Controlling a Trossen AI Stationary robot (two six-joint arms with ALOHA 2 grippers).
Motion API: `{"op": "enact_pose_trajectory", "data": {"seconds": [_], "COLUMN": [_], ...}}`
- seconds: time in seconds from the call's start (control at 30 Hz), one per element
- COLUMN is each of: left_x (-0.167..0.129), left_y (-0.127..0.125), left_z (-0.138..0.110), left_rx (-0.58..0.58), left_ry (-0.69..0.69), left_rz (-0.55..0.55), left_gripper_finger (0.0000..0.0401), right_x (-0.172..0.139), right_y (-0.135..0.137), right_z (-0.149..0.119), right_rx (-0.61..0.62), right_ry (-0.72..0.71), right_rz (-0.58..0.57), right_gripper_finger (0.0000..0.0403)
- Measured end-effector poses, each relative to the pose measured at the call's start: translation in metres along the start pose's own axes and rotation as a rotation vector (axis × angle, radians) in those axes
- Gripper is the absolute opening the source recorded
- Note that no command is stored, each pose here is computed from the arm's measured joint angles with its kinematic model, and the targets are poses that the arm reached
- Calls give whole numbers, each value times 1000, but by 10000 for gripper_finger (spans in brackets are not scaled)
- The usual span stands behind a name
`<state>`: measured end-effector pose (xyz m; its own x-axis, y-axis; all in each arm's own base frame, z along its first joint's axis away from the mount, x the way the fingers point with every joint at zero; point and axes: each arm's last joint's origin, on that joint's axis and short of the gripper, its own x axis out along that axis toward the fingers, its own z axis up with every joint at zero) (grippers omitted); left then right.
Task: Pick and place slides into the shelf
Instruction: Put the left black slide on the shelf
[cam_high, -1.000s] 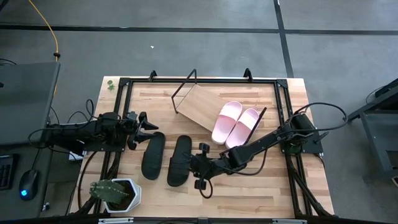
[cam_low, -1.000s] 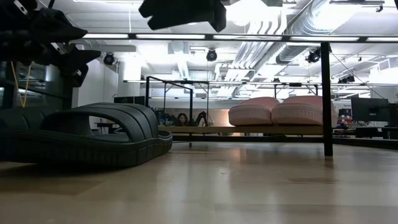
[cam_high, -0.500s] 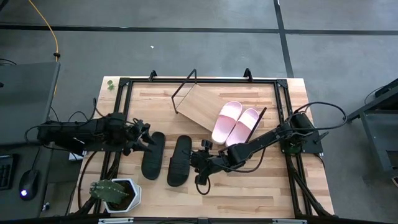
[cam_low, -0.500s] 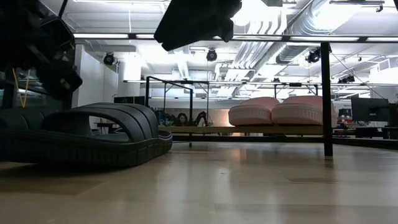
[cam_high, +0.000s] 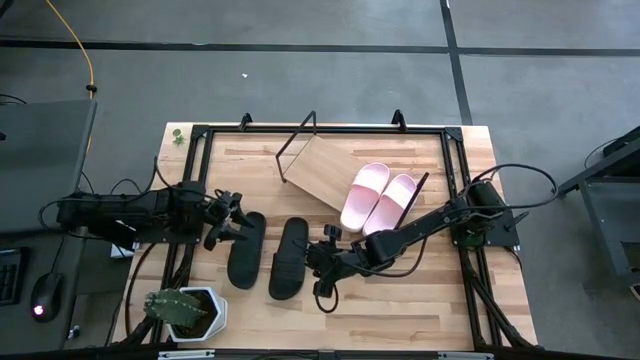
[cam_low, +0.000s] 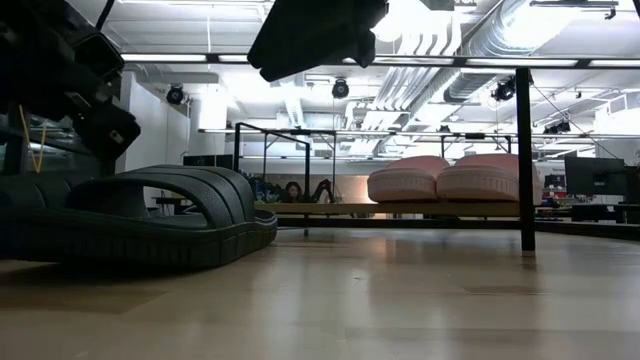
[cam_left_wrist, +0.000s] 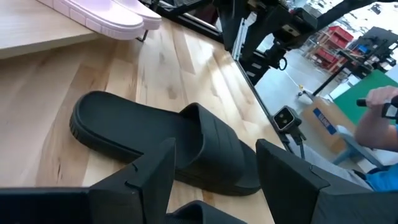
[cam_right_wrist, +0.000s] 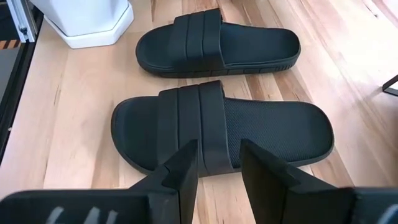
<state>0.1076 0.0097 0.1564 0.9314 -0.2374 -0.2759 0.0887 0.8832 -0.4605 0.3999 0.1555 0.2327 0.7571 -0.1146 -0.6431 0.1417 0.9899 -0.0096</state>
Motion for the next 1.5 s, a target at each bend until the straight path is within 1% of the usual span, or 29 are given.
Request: {"op": "enact_pose_trajectory", "data": {"seconds": [0.13, 0.27, 0.3, 0.4, 0.5, 0.63, 0.73, 0.83, 0.93, 1.0, 1.07, 1.17, 1.27, 1.5], "left_x": [-2, -10, -10, -10, -9, -10, -9, -8, -7, -7, -10, -14, -18, -18], "left_y": [-1, -5, -6, -6, -6, -4, -4, -5, -9, -12, -17, -25, -35, -51], "left_z": [1, 5, 6, 9, 8, 4, 4, 8, 19, 27, 35, 50, 72, 114], "left_rx": [-15, -32, -28, -36, -92, -204, -236, -247, -204, -185, -180, -153, -130, -106], "left_ry": [32, 127, 124, 101, 116, 152, 148, 107, 8, -57, -70, -50, -35, 144], "left_rz": [14, 97, 111, 106, 114, 138, 149, 135, 70, 33, 22, 33, 41, 123], "left_gripper_finger": [205, 205, 205, 205, 205, 205, 205, 205, 205, 205, 205, 205, 205, 205], "right_x": [0, 0, 0, 0, 0, -1, 0, 2, 5, 7, 9, 13, 14, 14], "right_y": [0, -1, -1, -2, -3, -4, -8, -13, -21, -28, -34, -43, -47, -46], "right_z": [0, -2, -3, -5, -7, -11, -13, -13, -10, -8, -5, -3, -2, -3], "right_rx": [-2, -13, -16, -26, -36, -55, -95, -126, -113, -96, -73, -51, -46, -76], "right_ry": [1, 23, 29, 49, 71, 109, 136, 153, 159, 171, 179, 193, 205, 208], "right_rz": [0, -7, -10, -17, -25, -38, -49, -60, -65, -48, -33, -21, 0, 14], "right_gripper_finger": [108, 108, 108, 108, 108, 108, 108, 108, 108, 108, 108, 108, 108, 108]}}
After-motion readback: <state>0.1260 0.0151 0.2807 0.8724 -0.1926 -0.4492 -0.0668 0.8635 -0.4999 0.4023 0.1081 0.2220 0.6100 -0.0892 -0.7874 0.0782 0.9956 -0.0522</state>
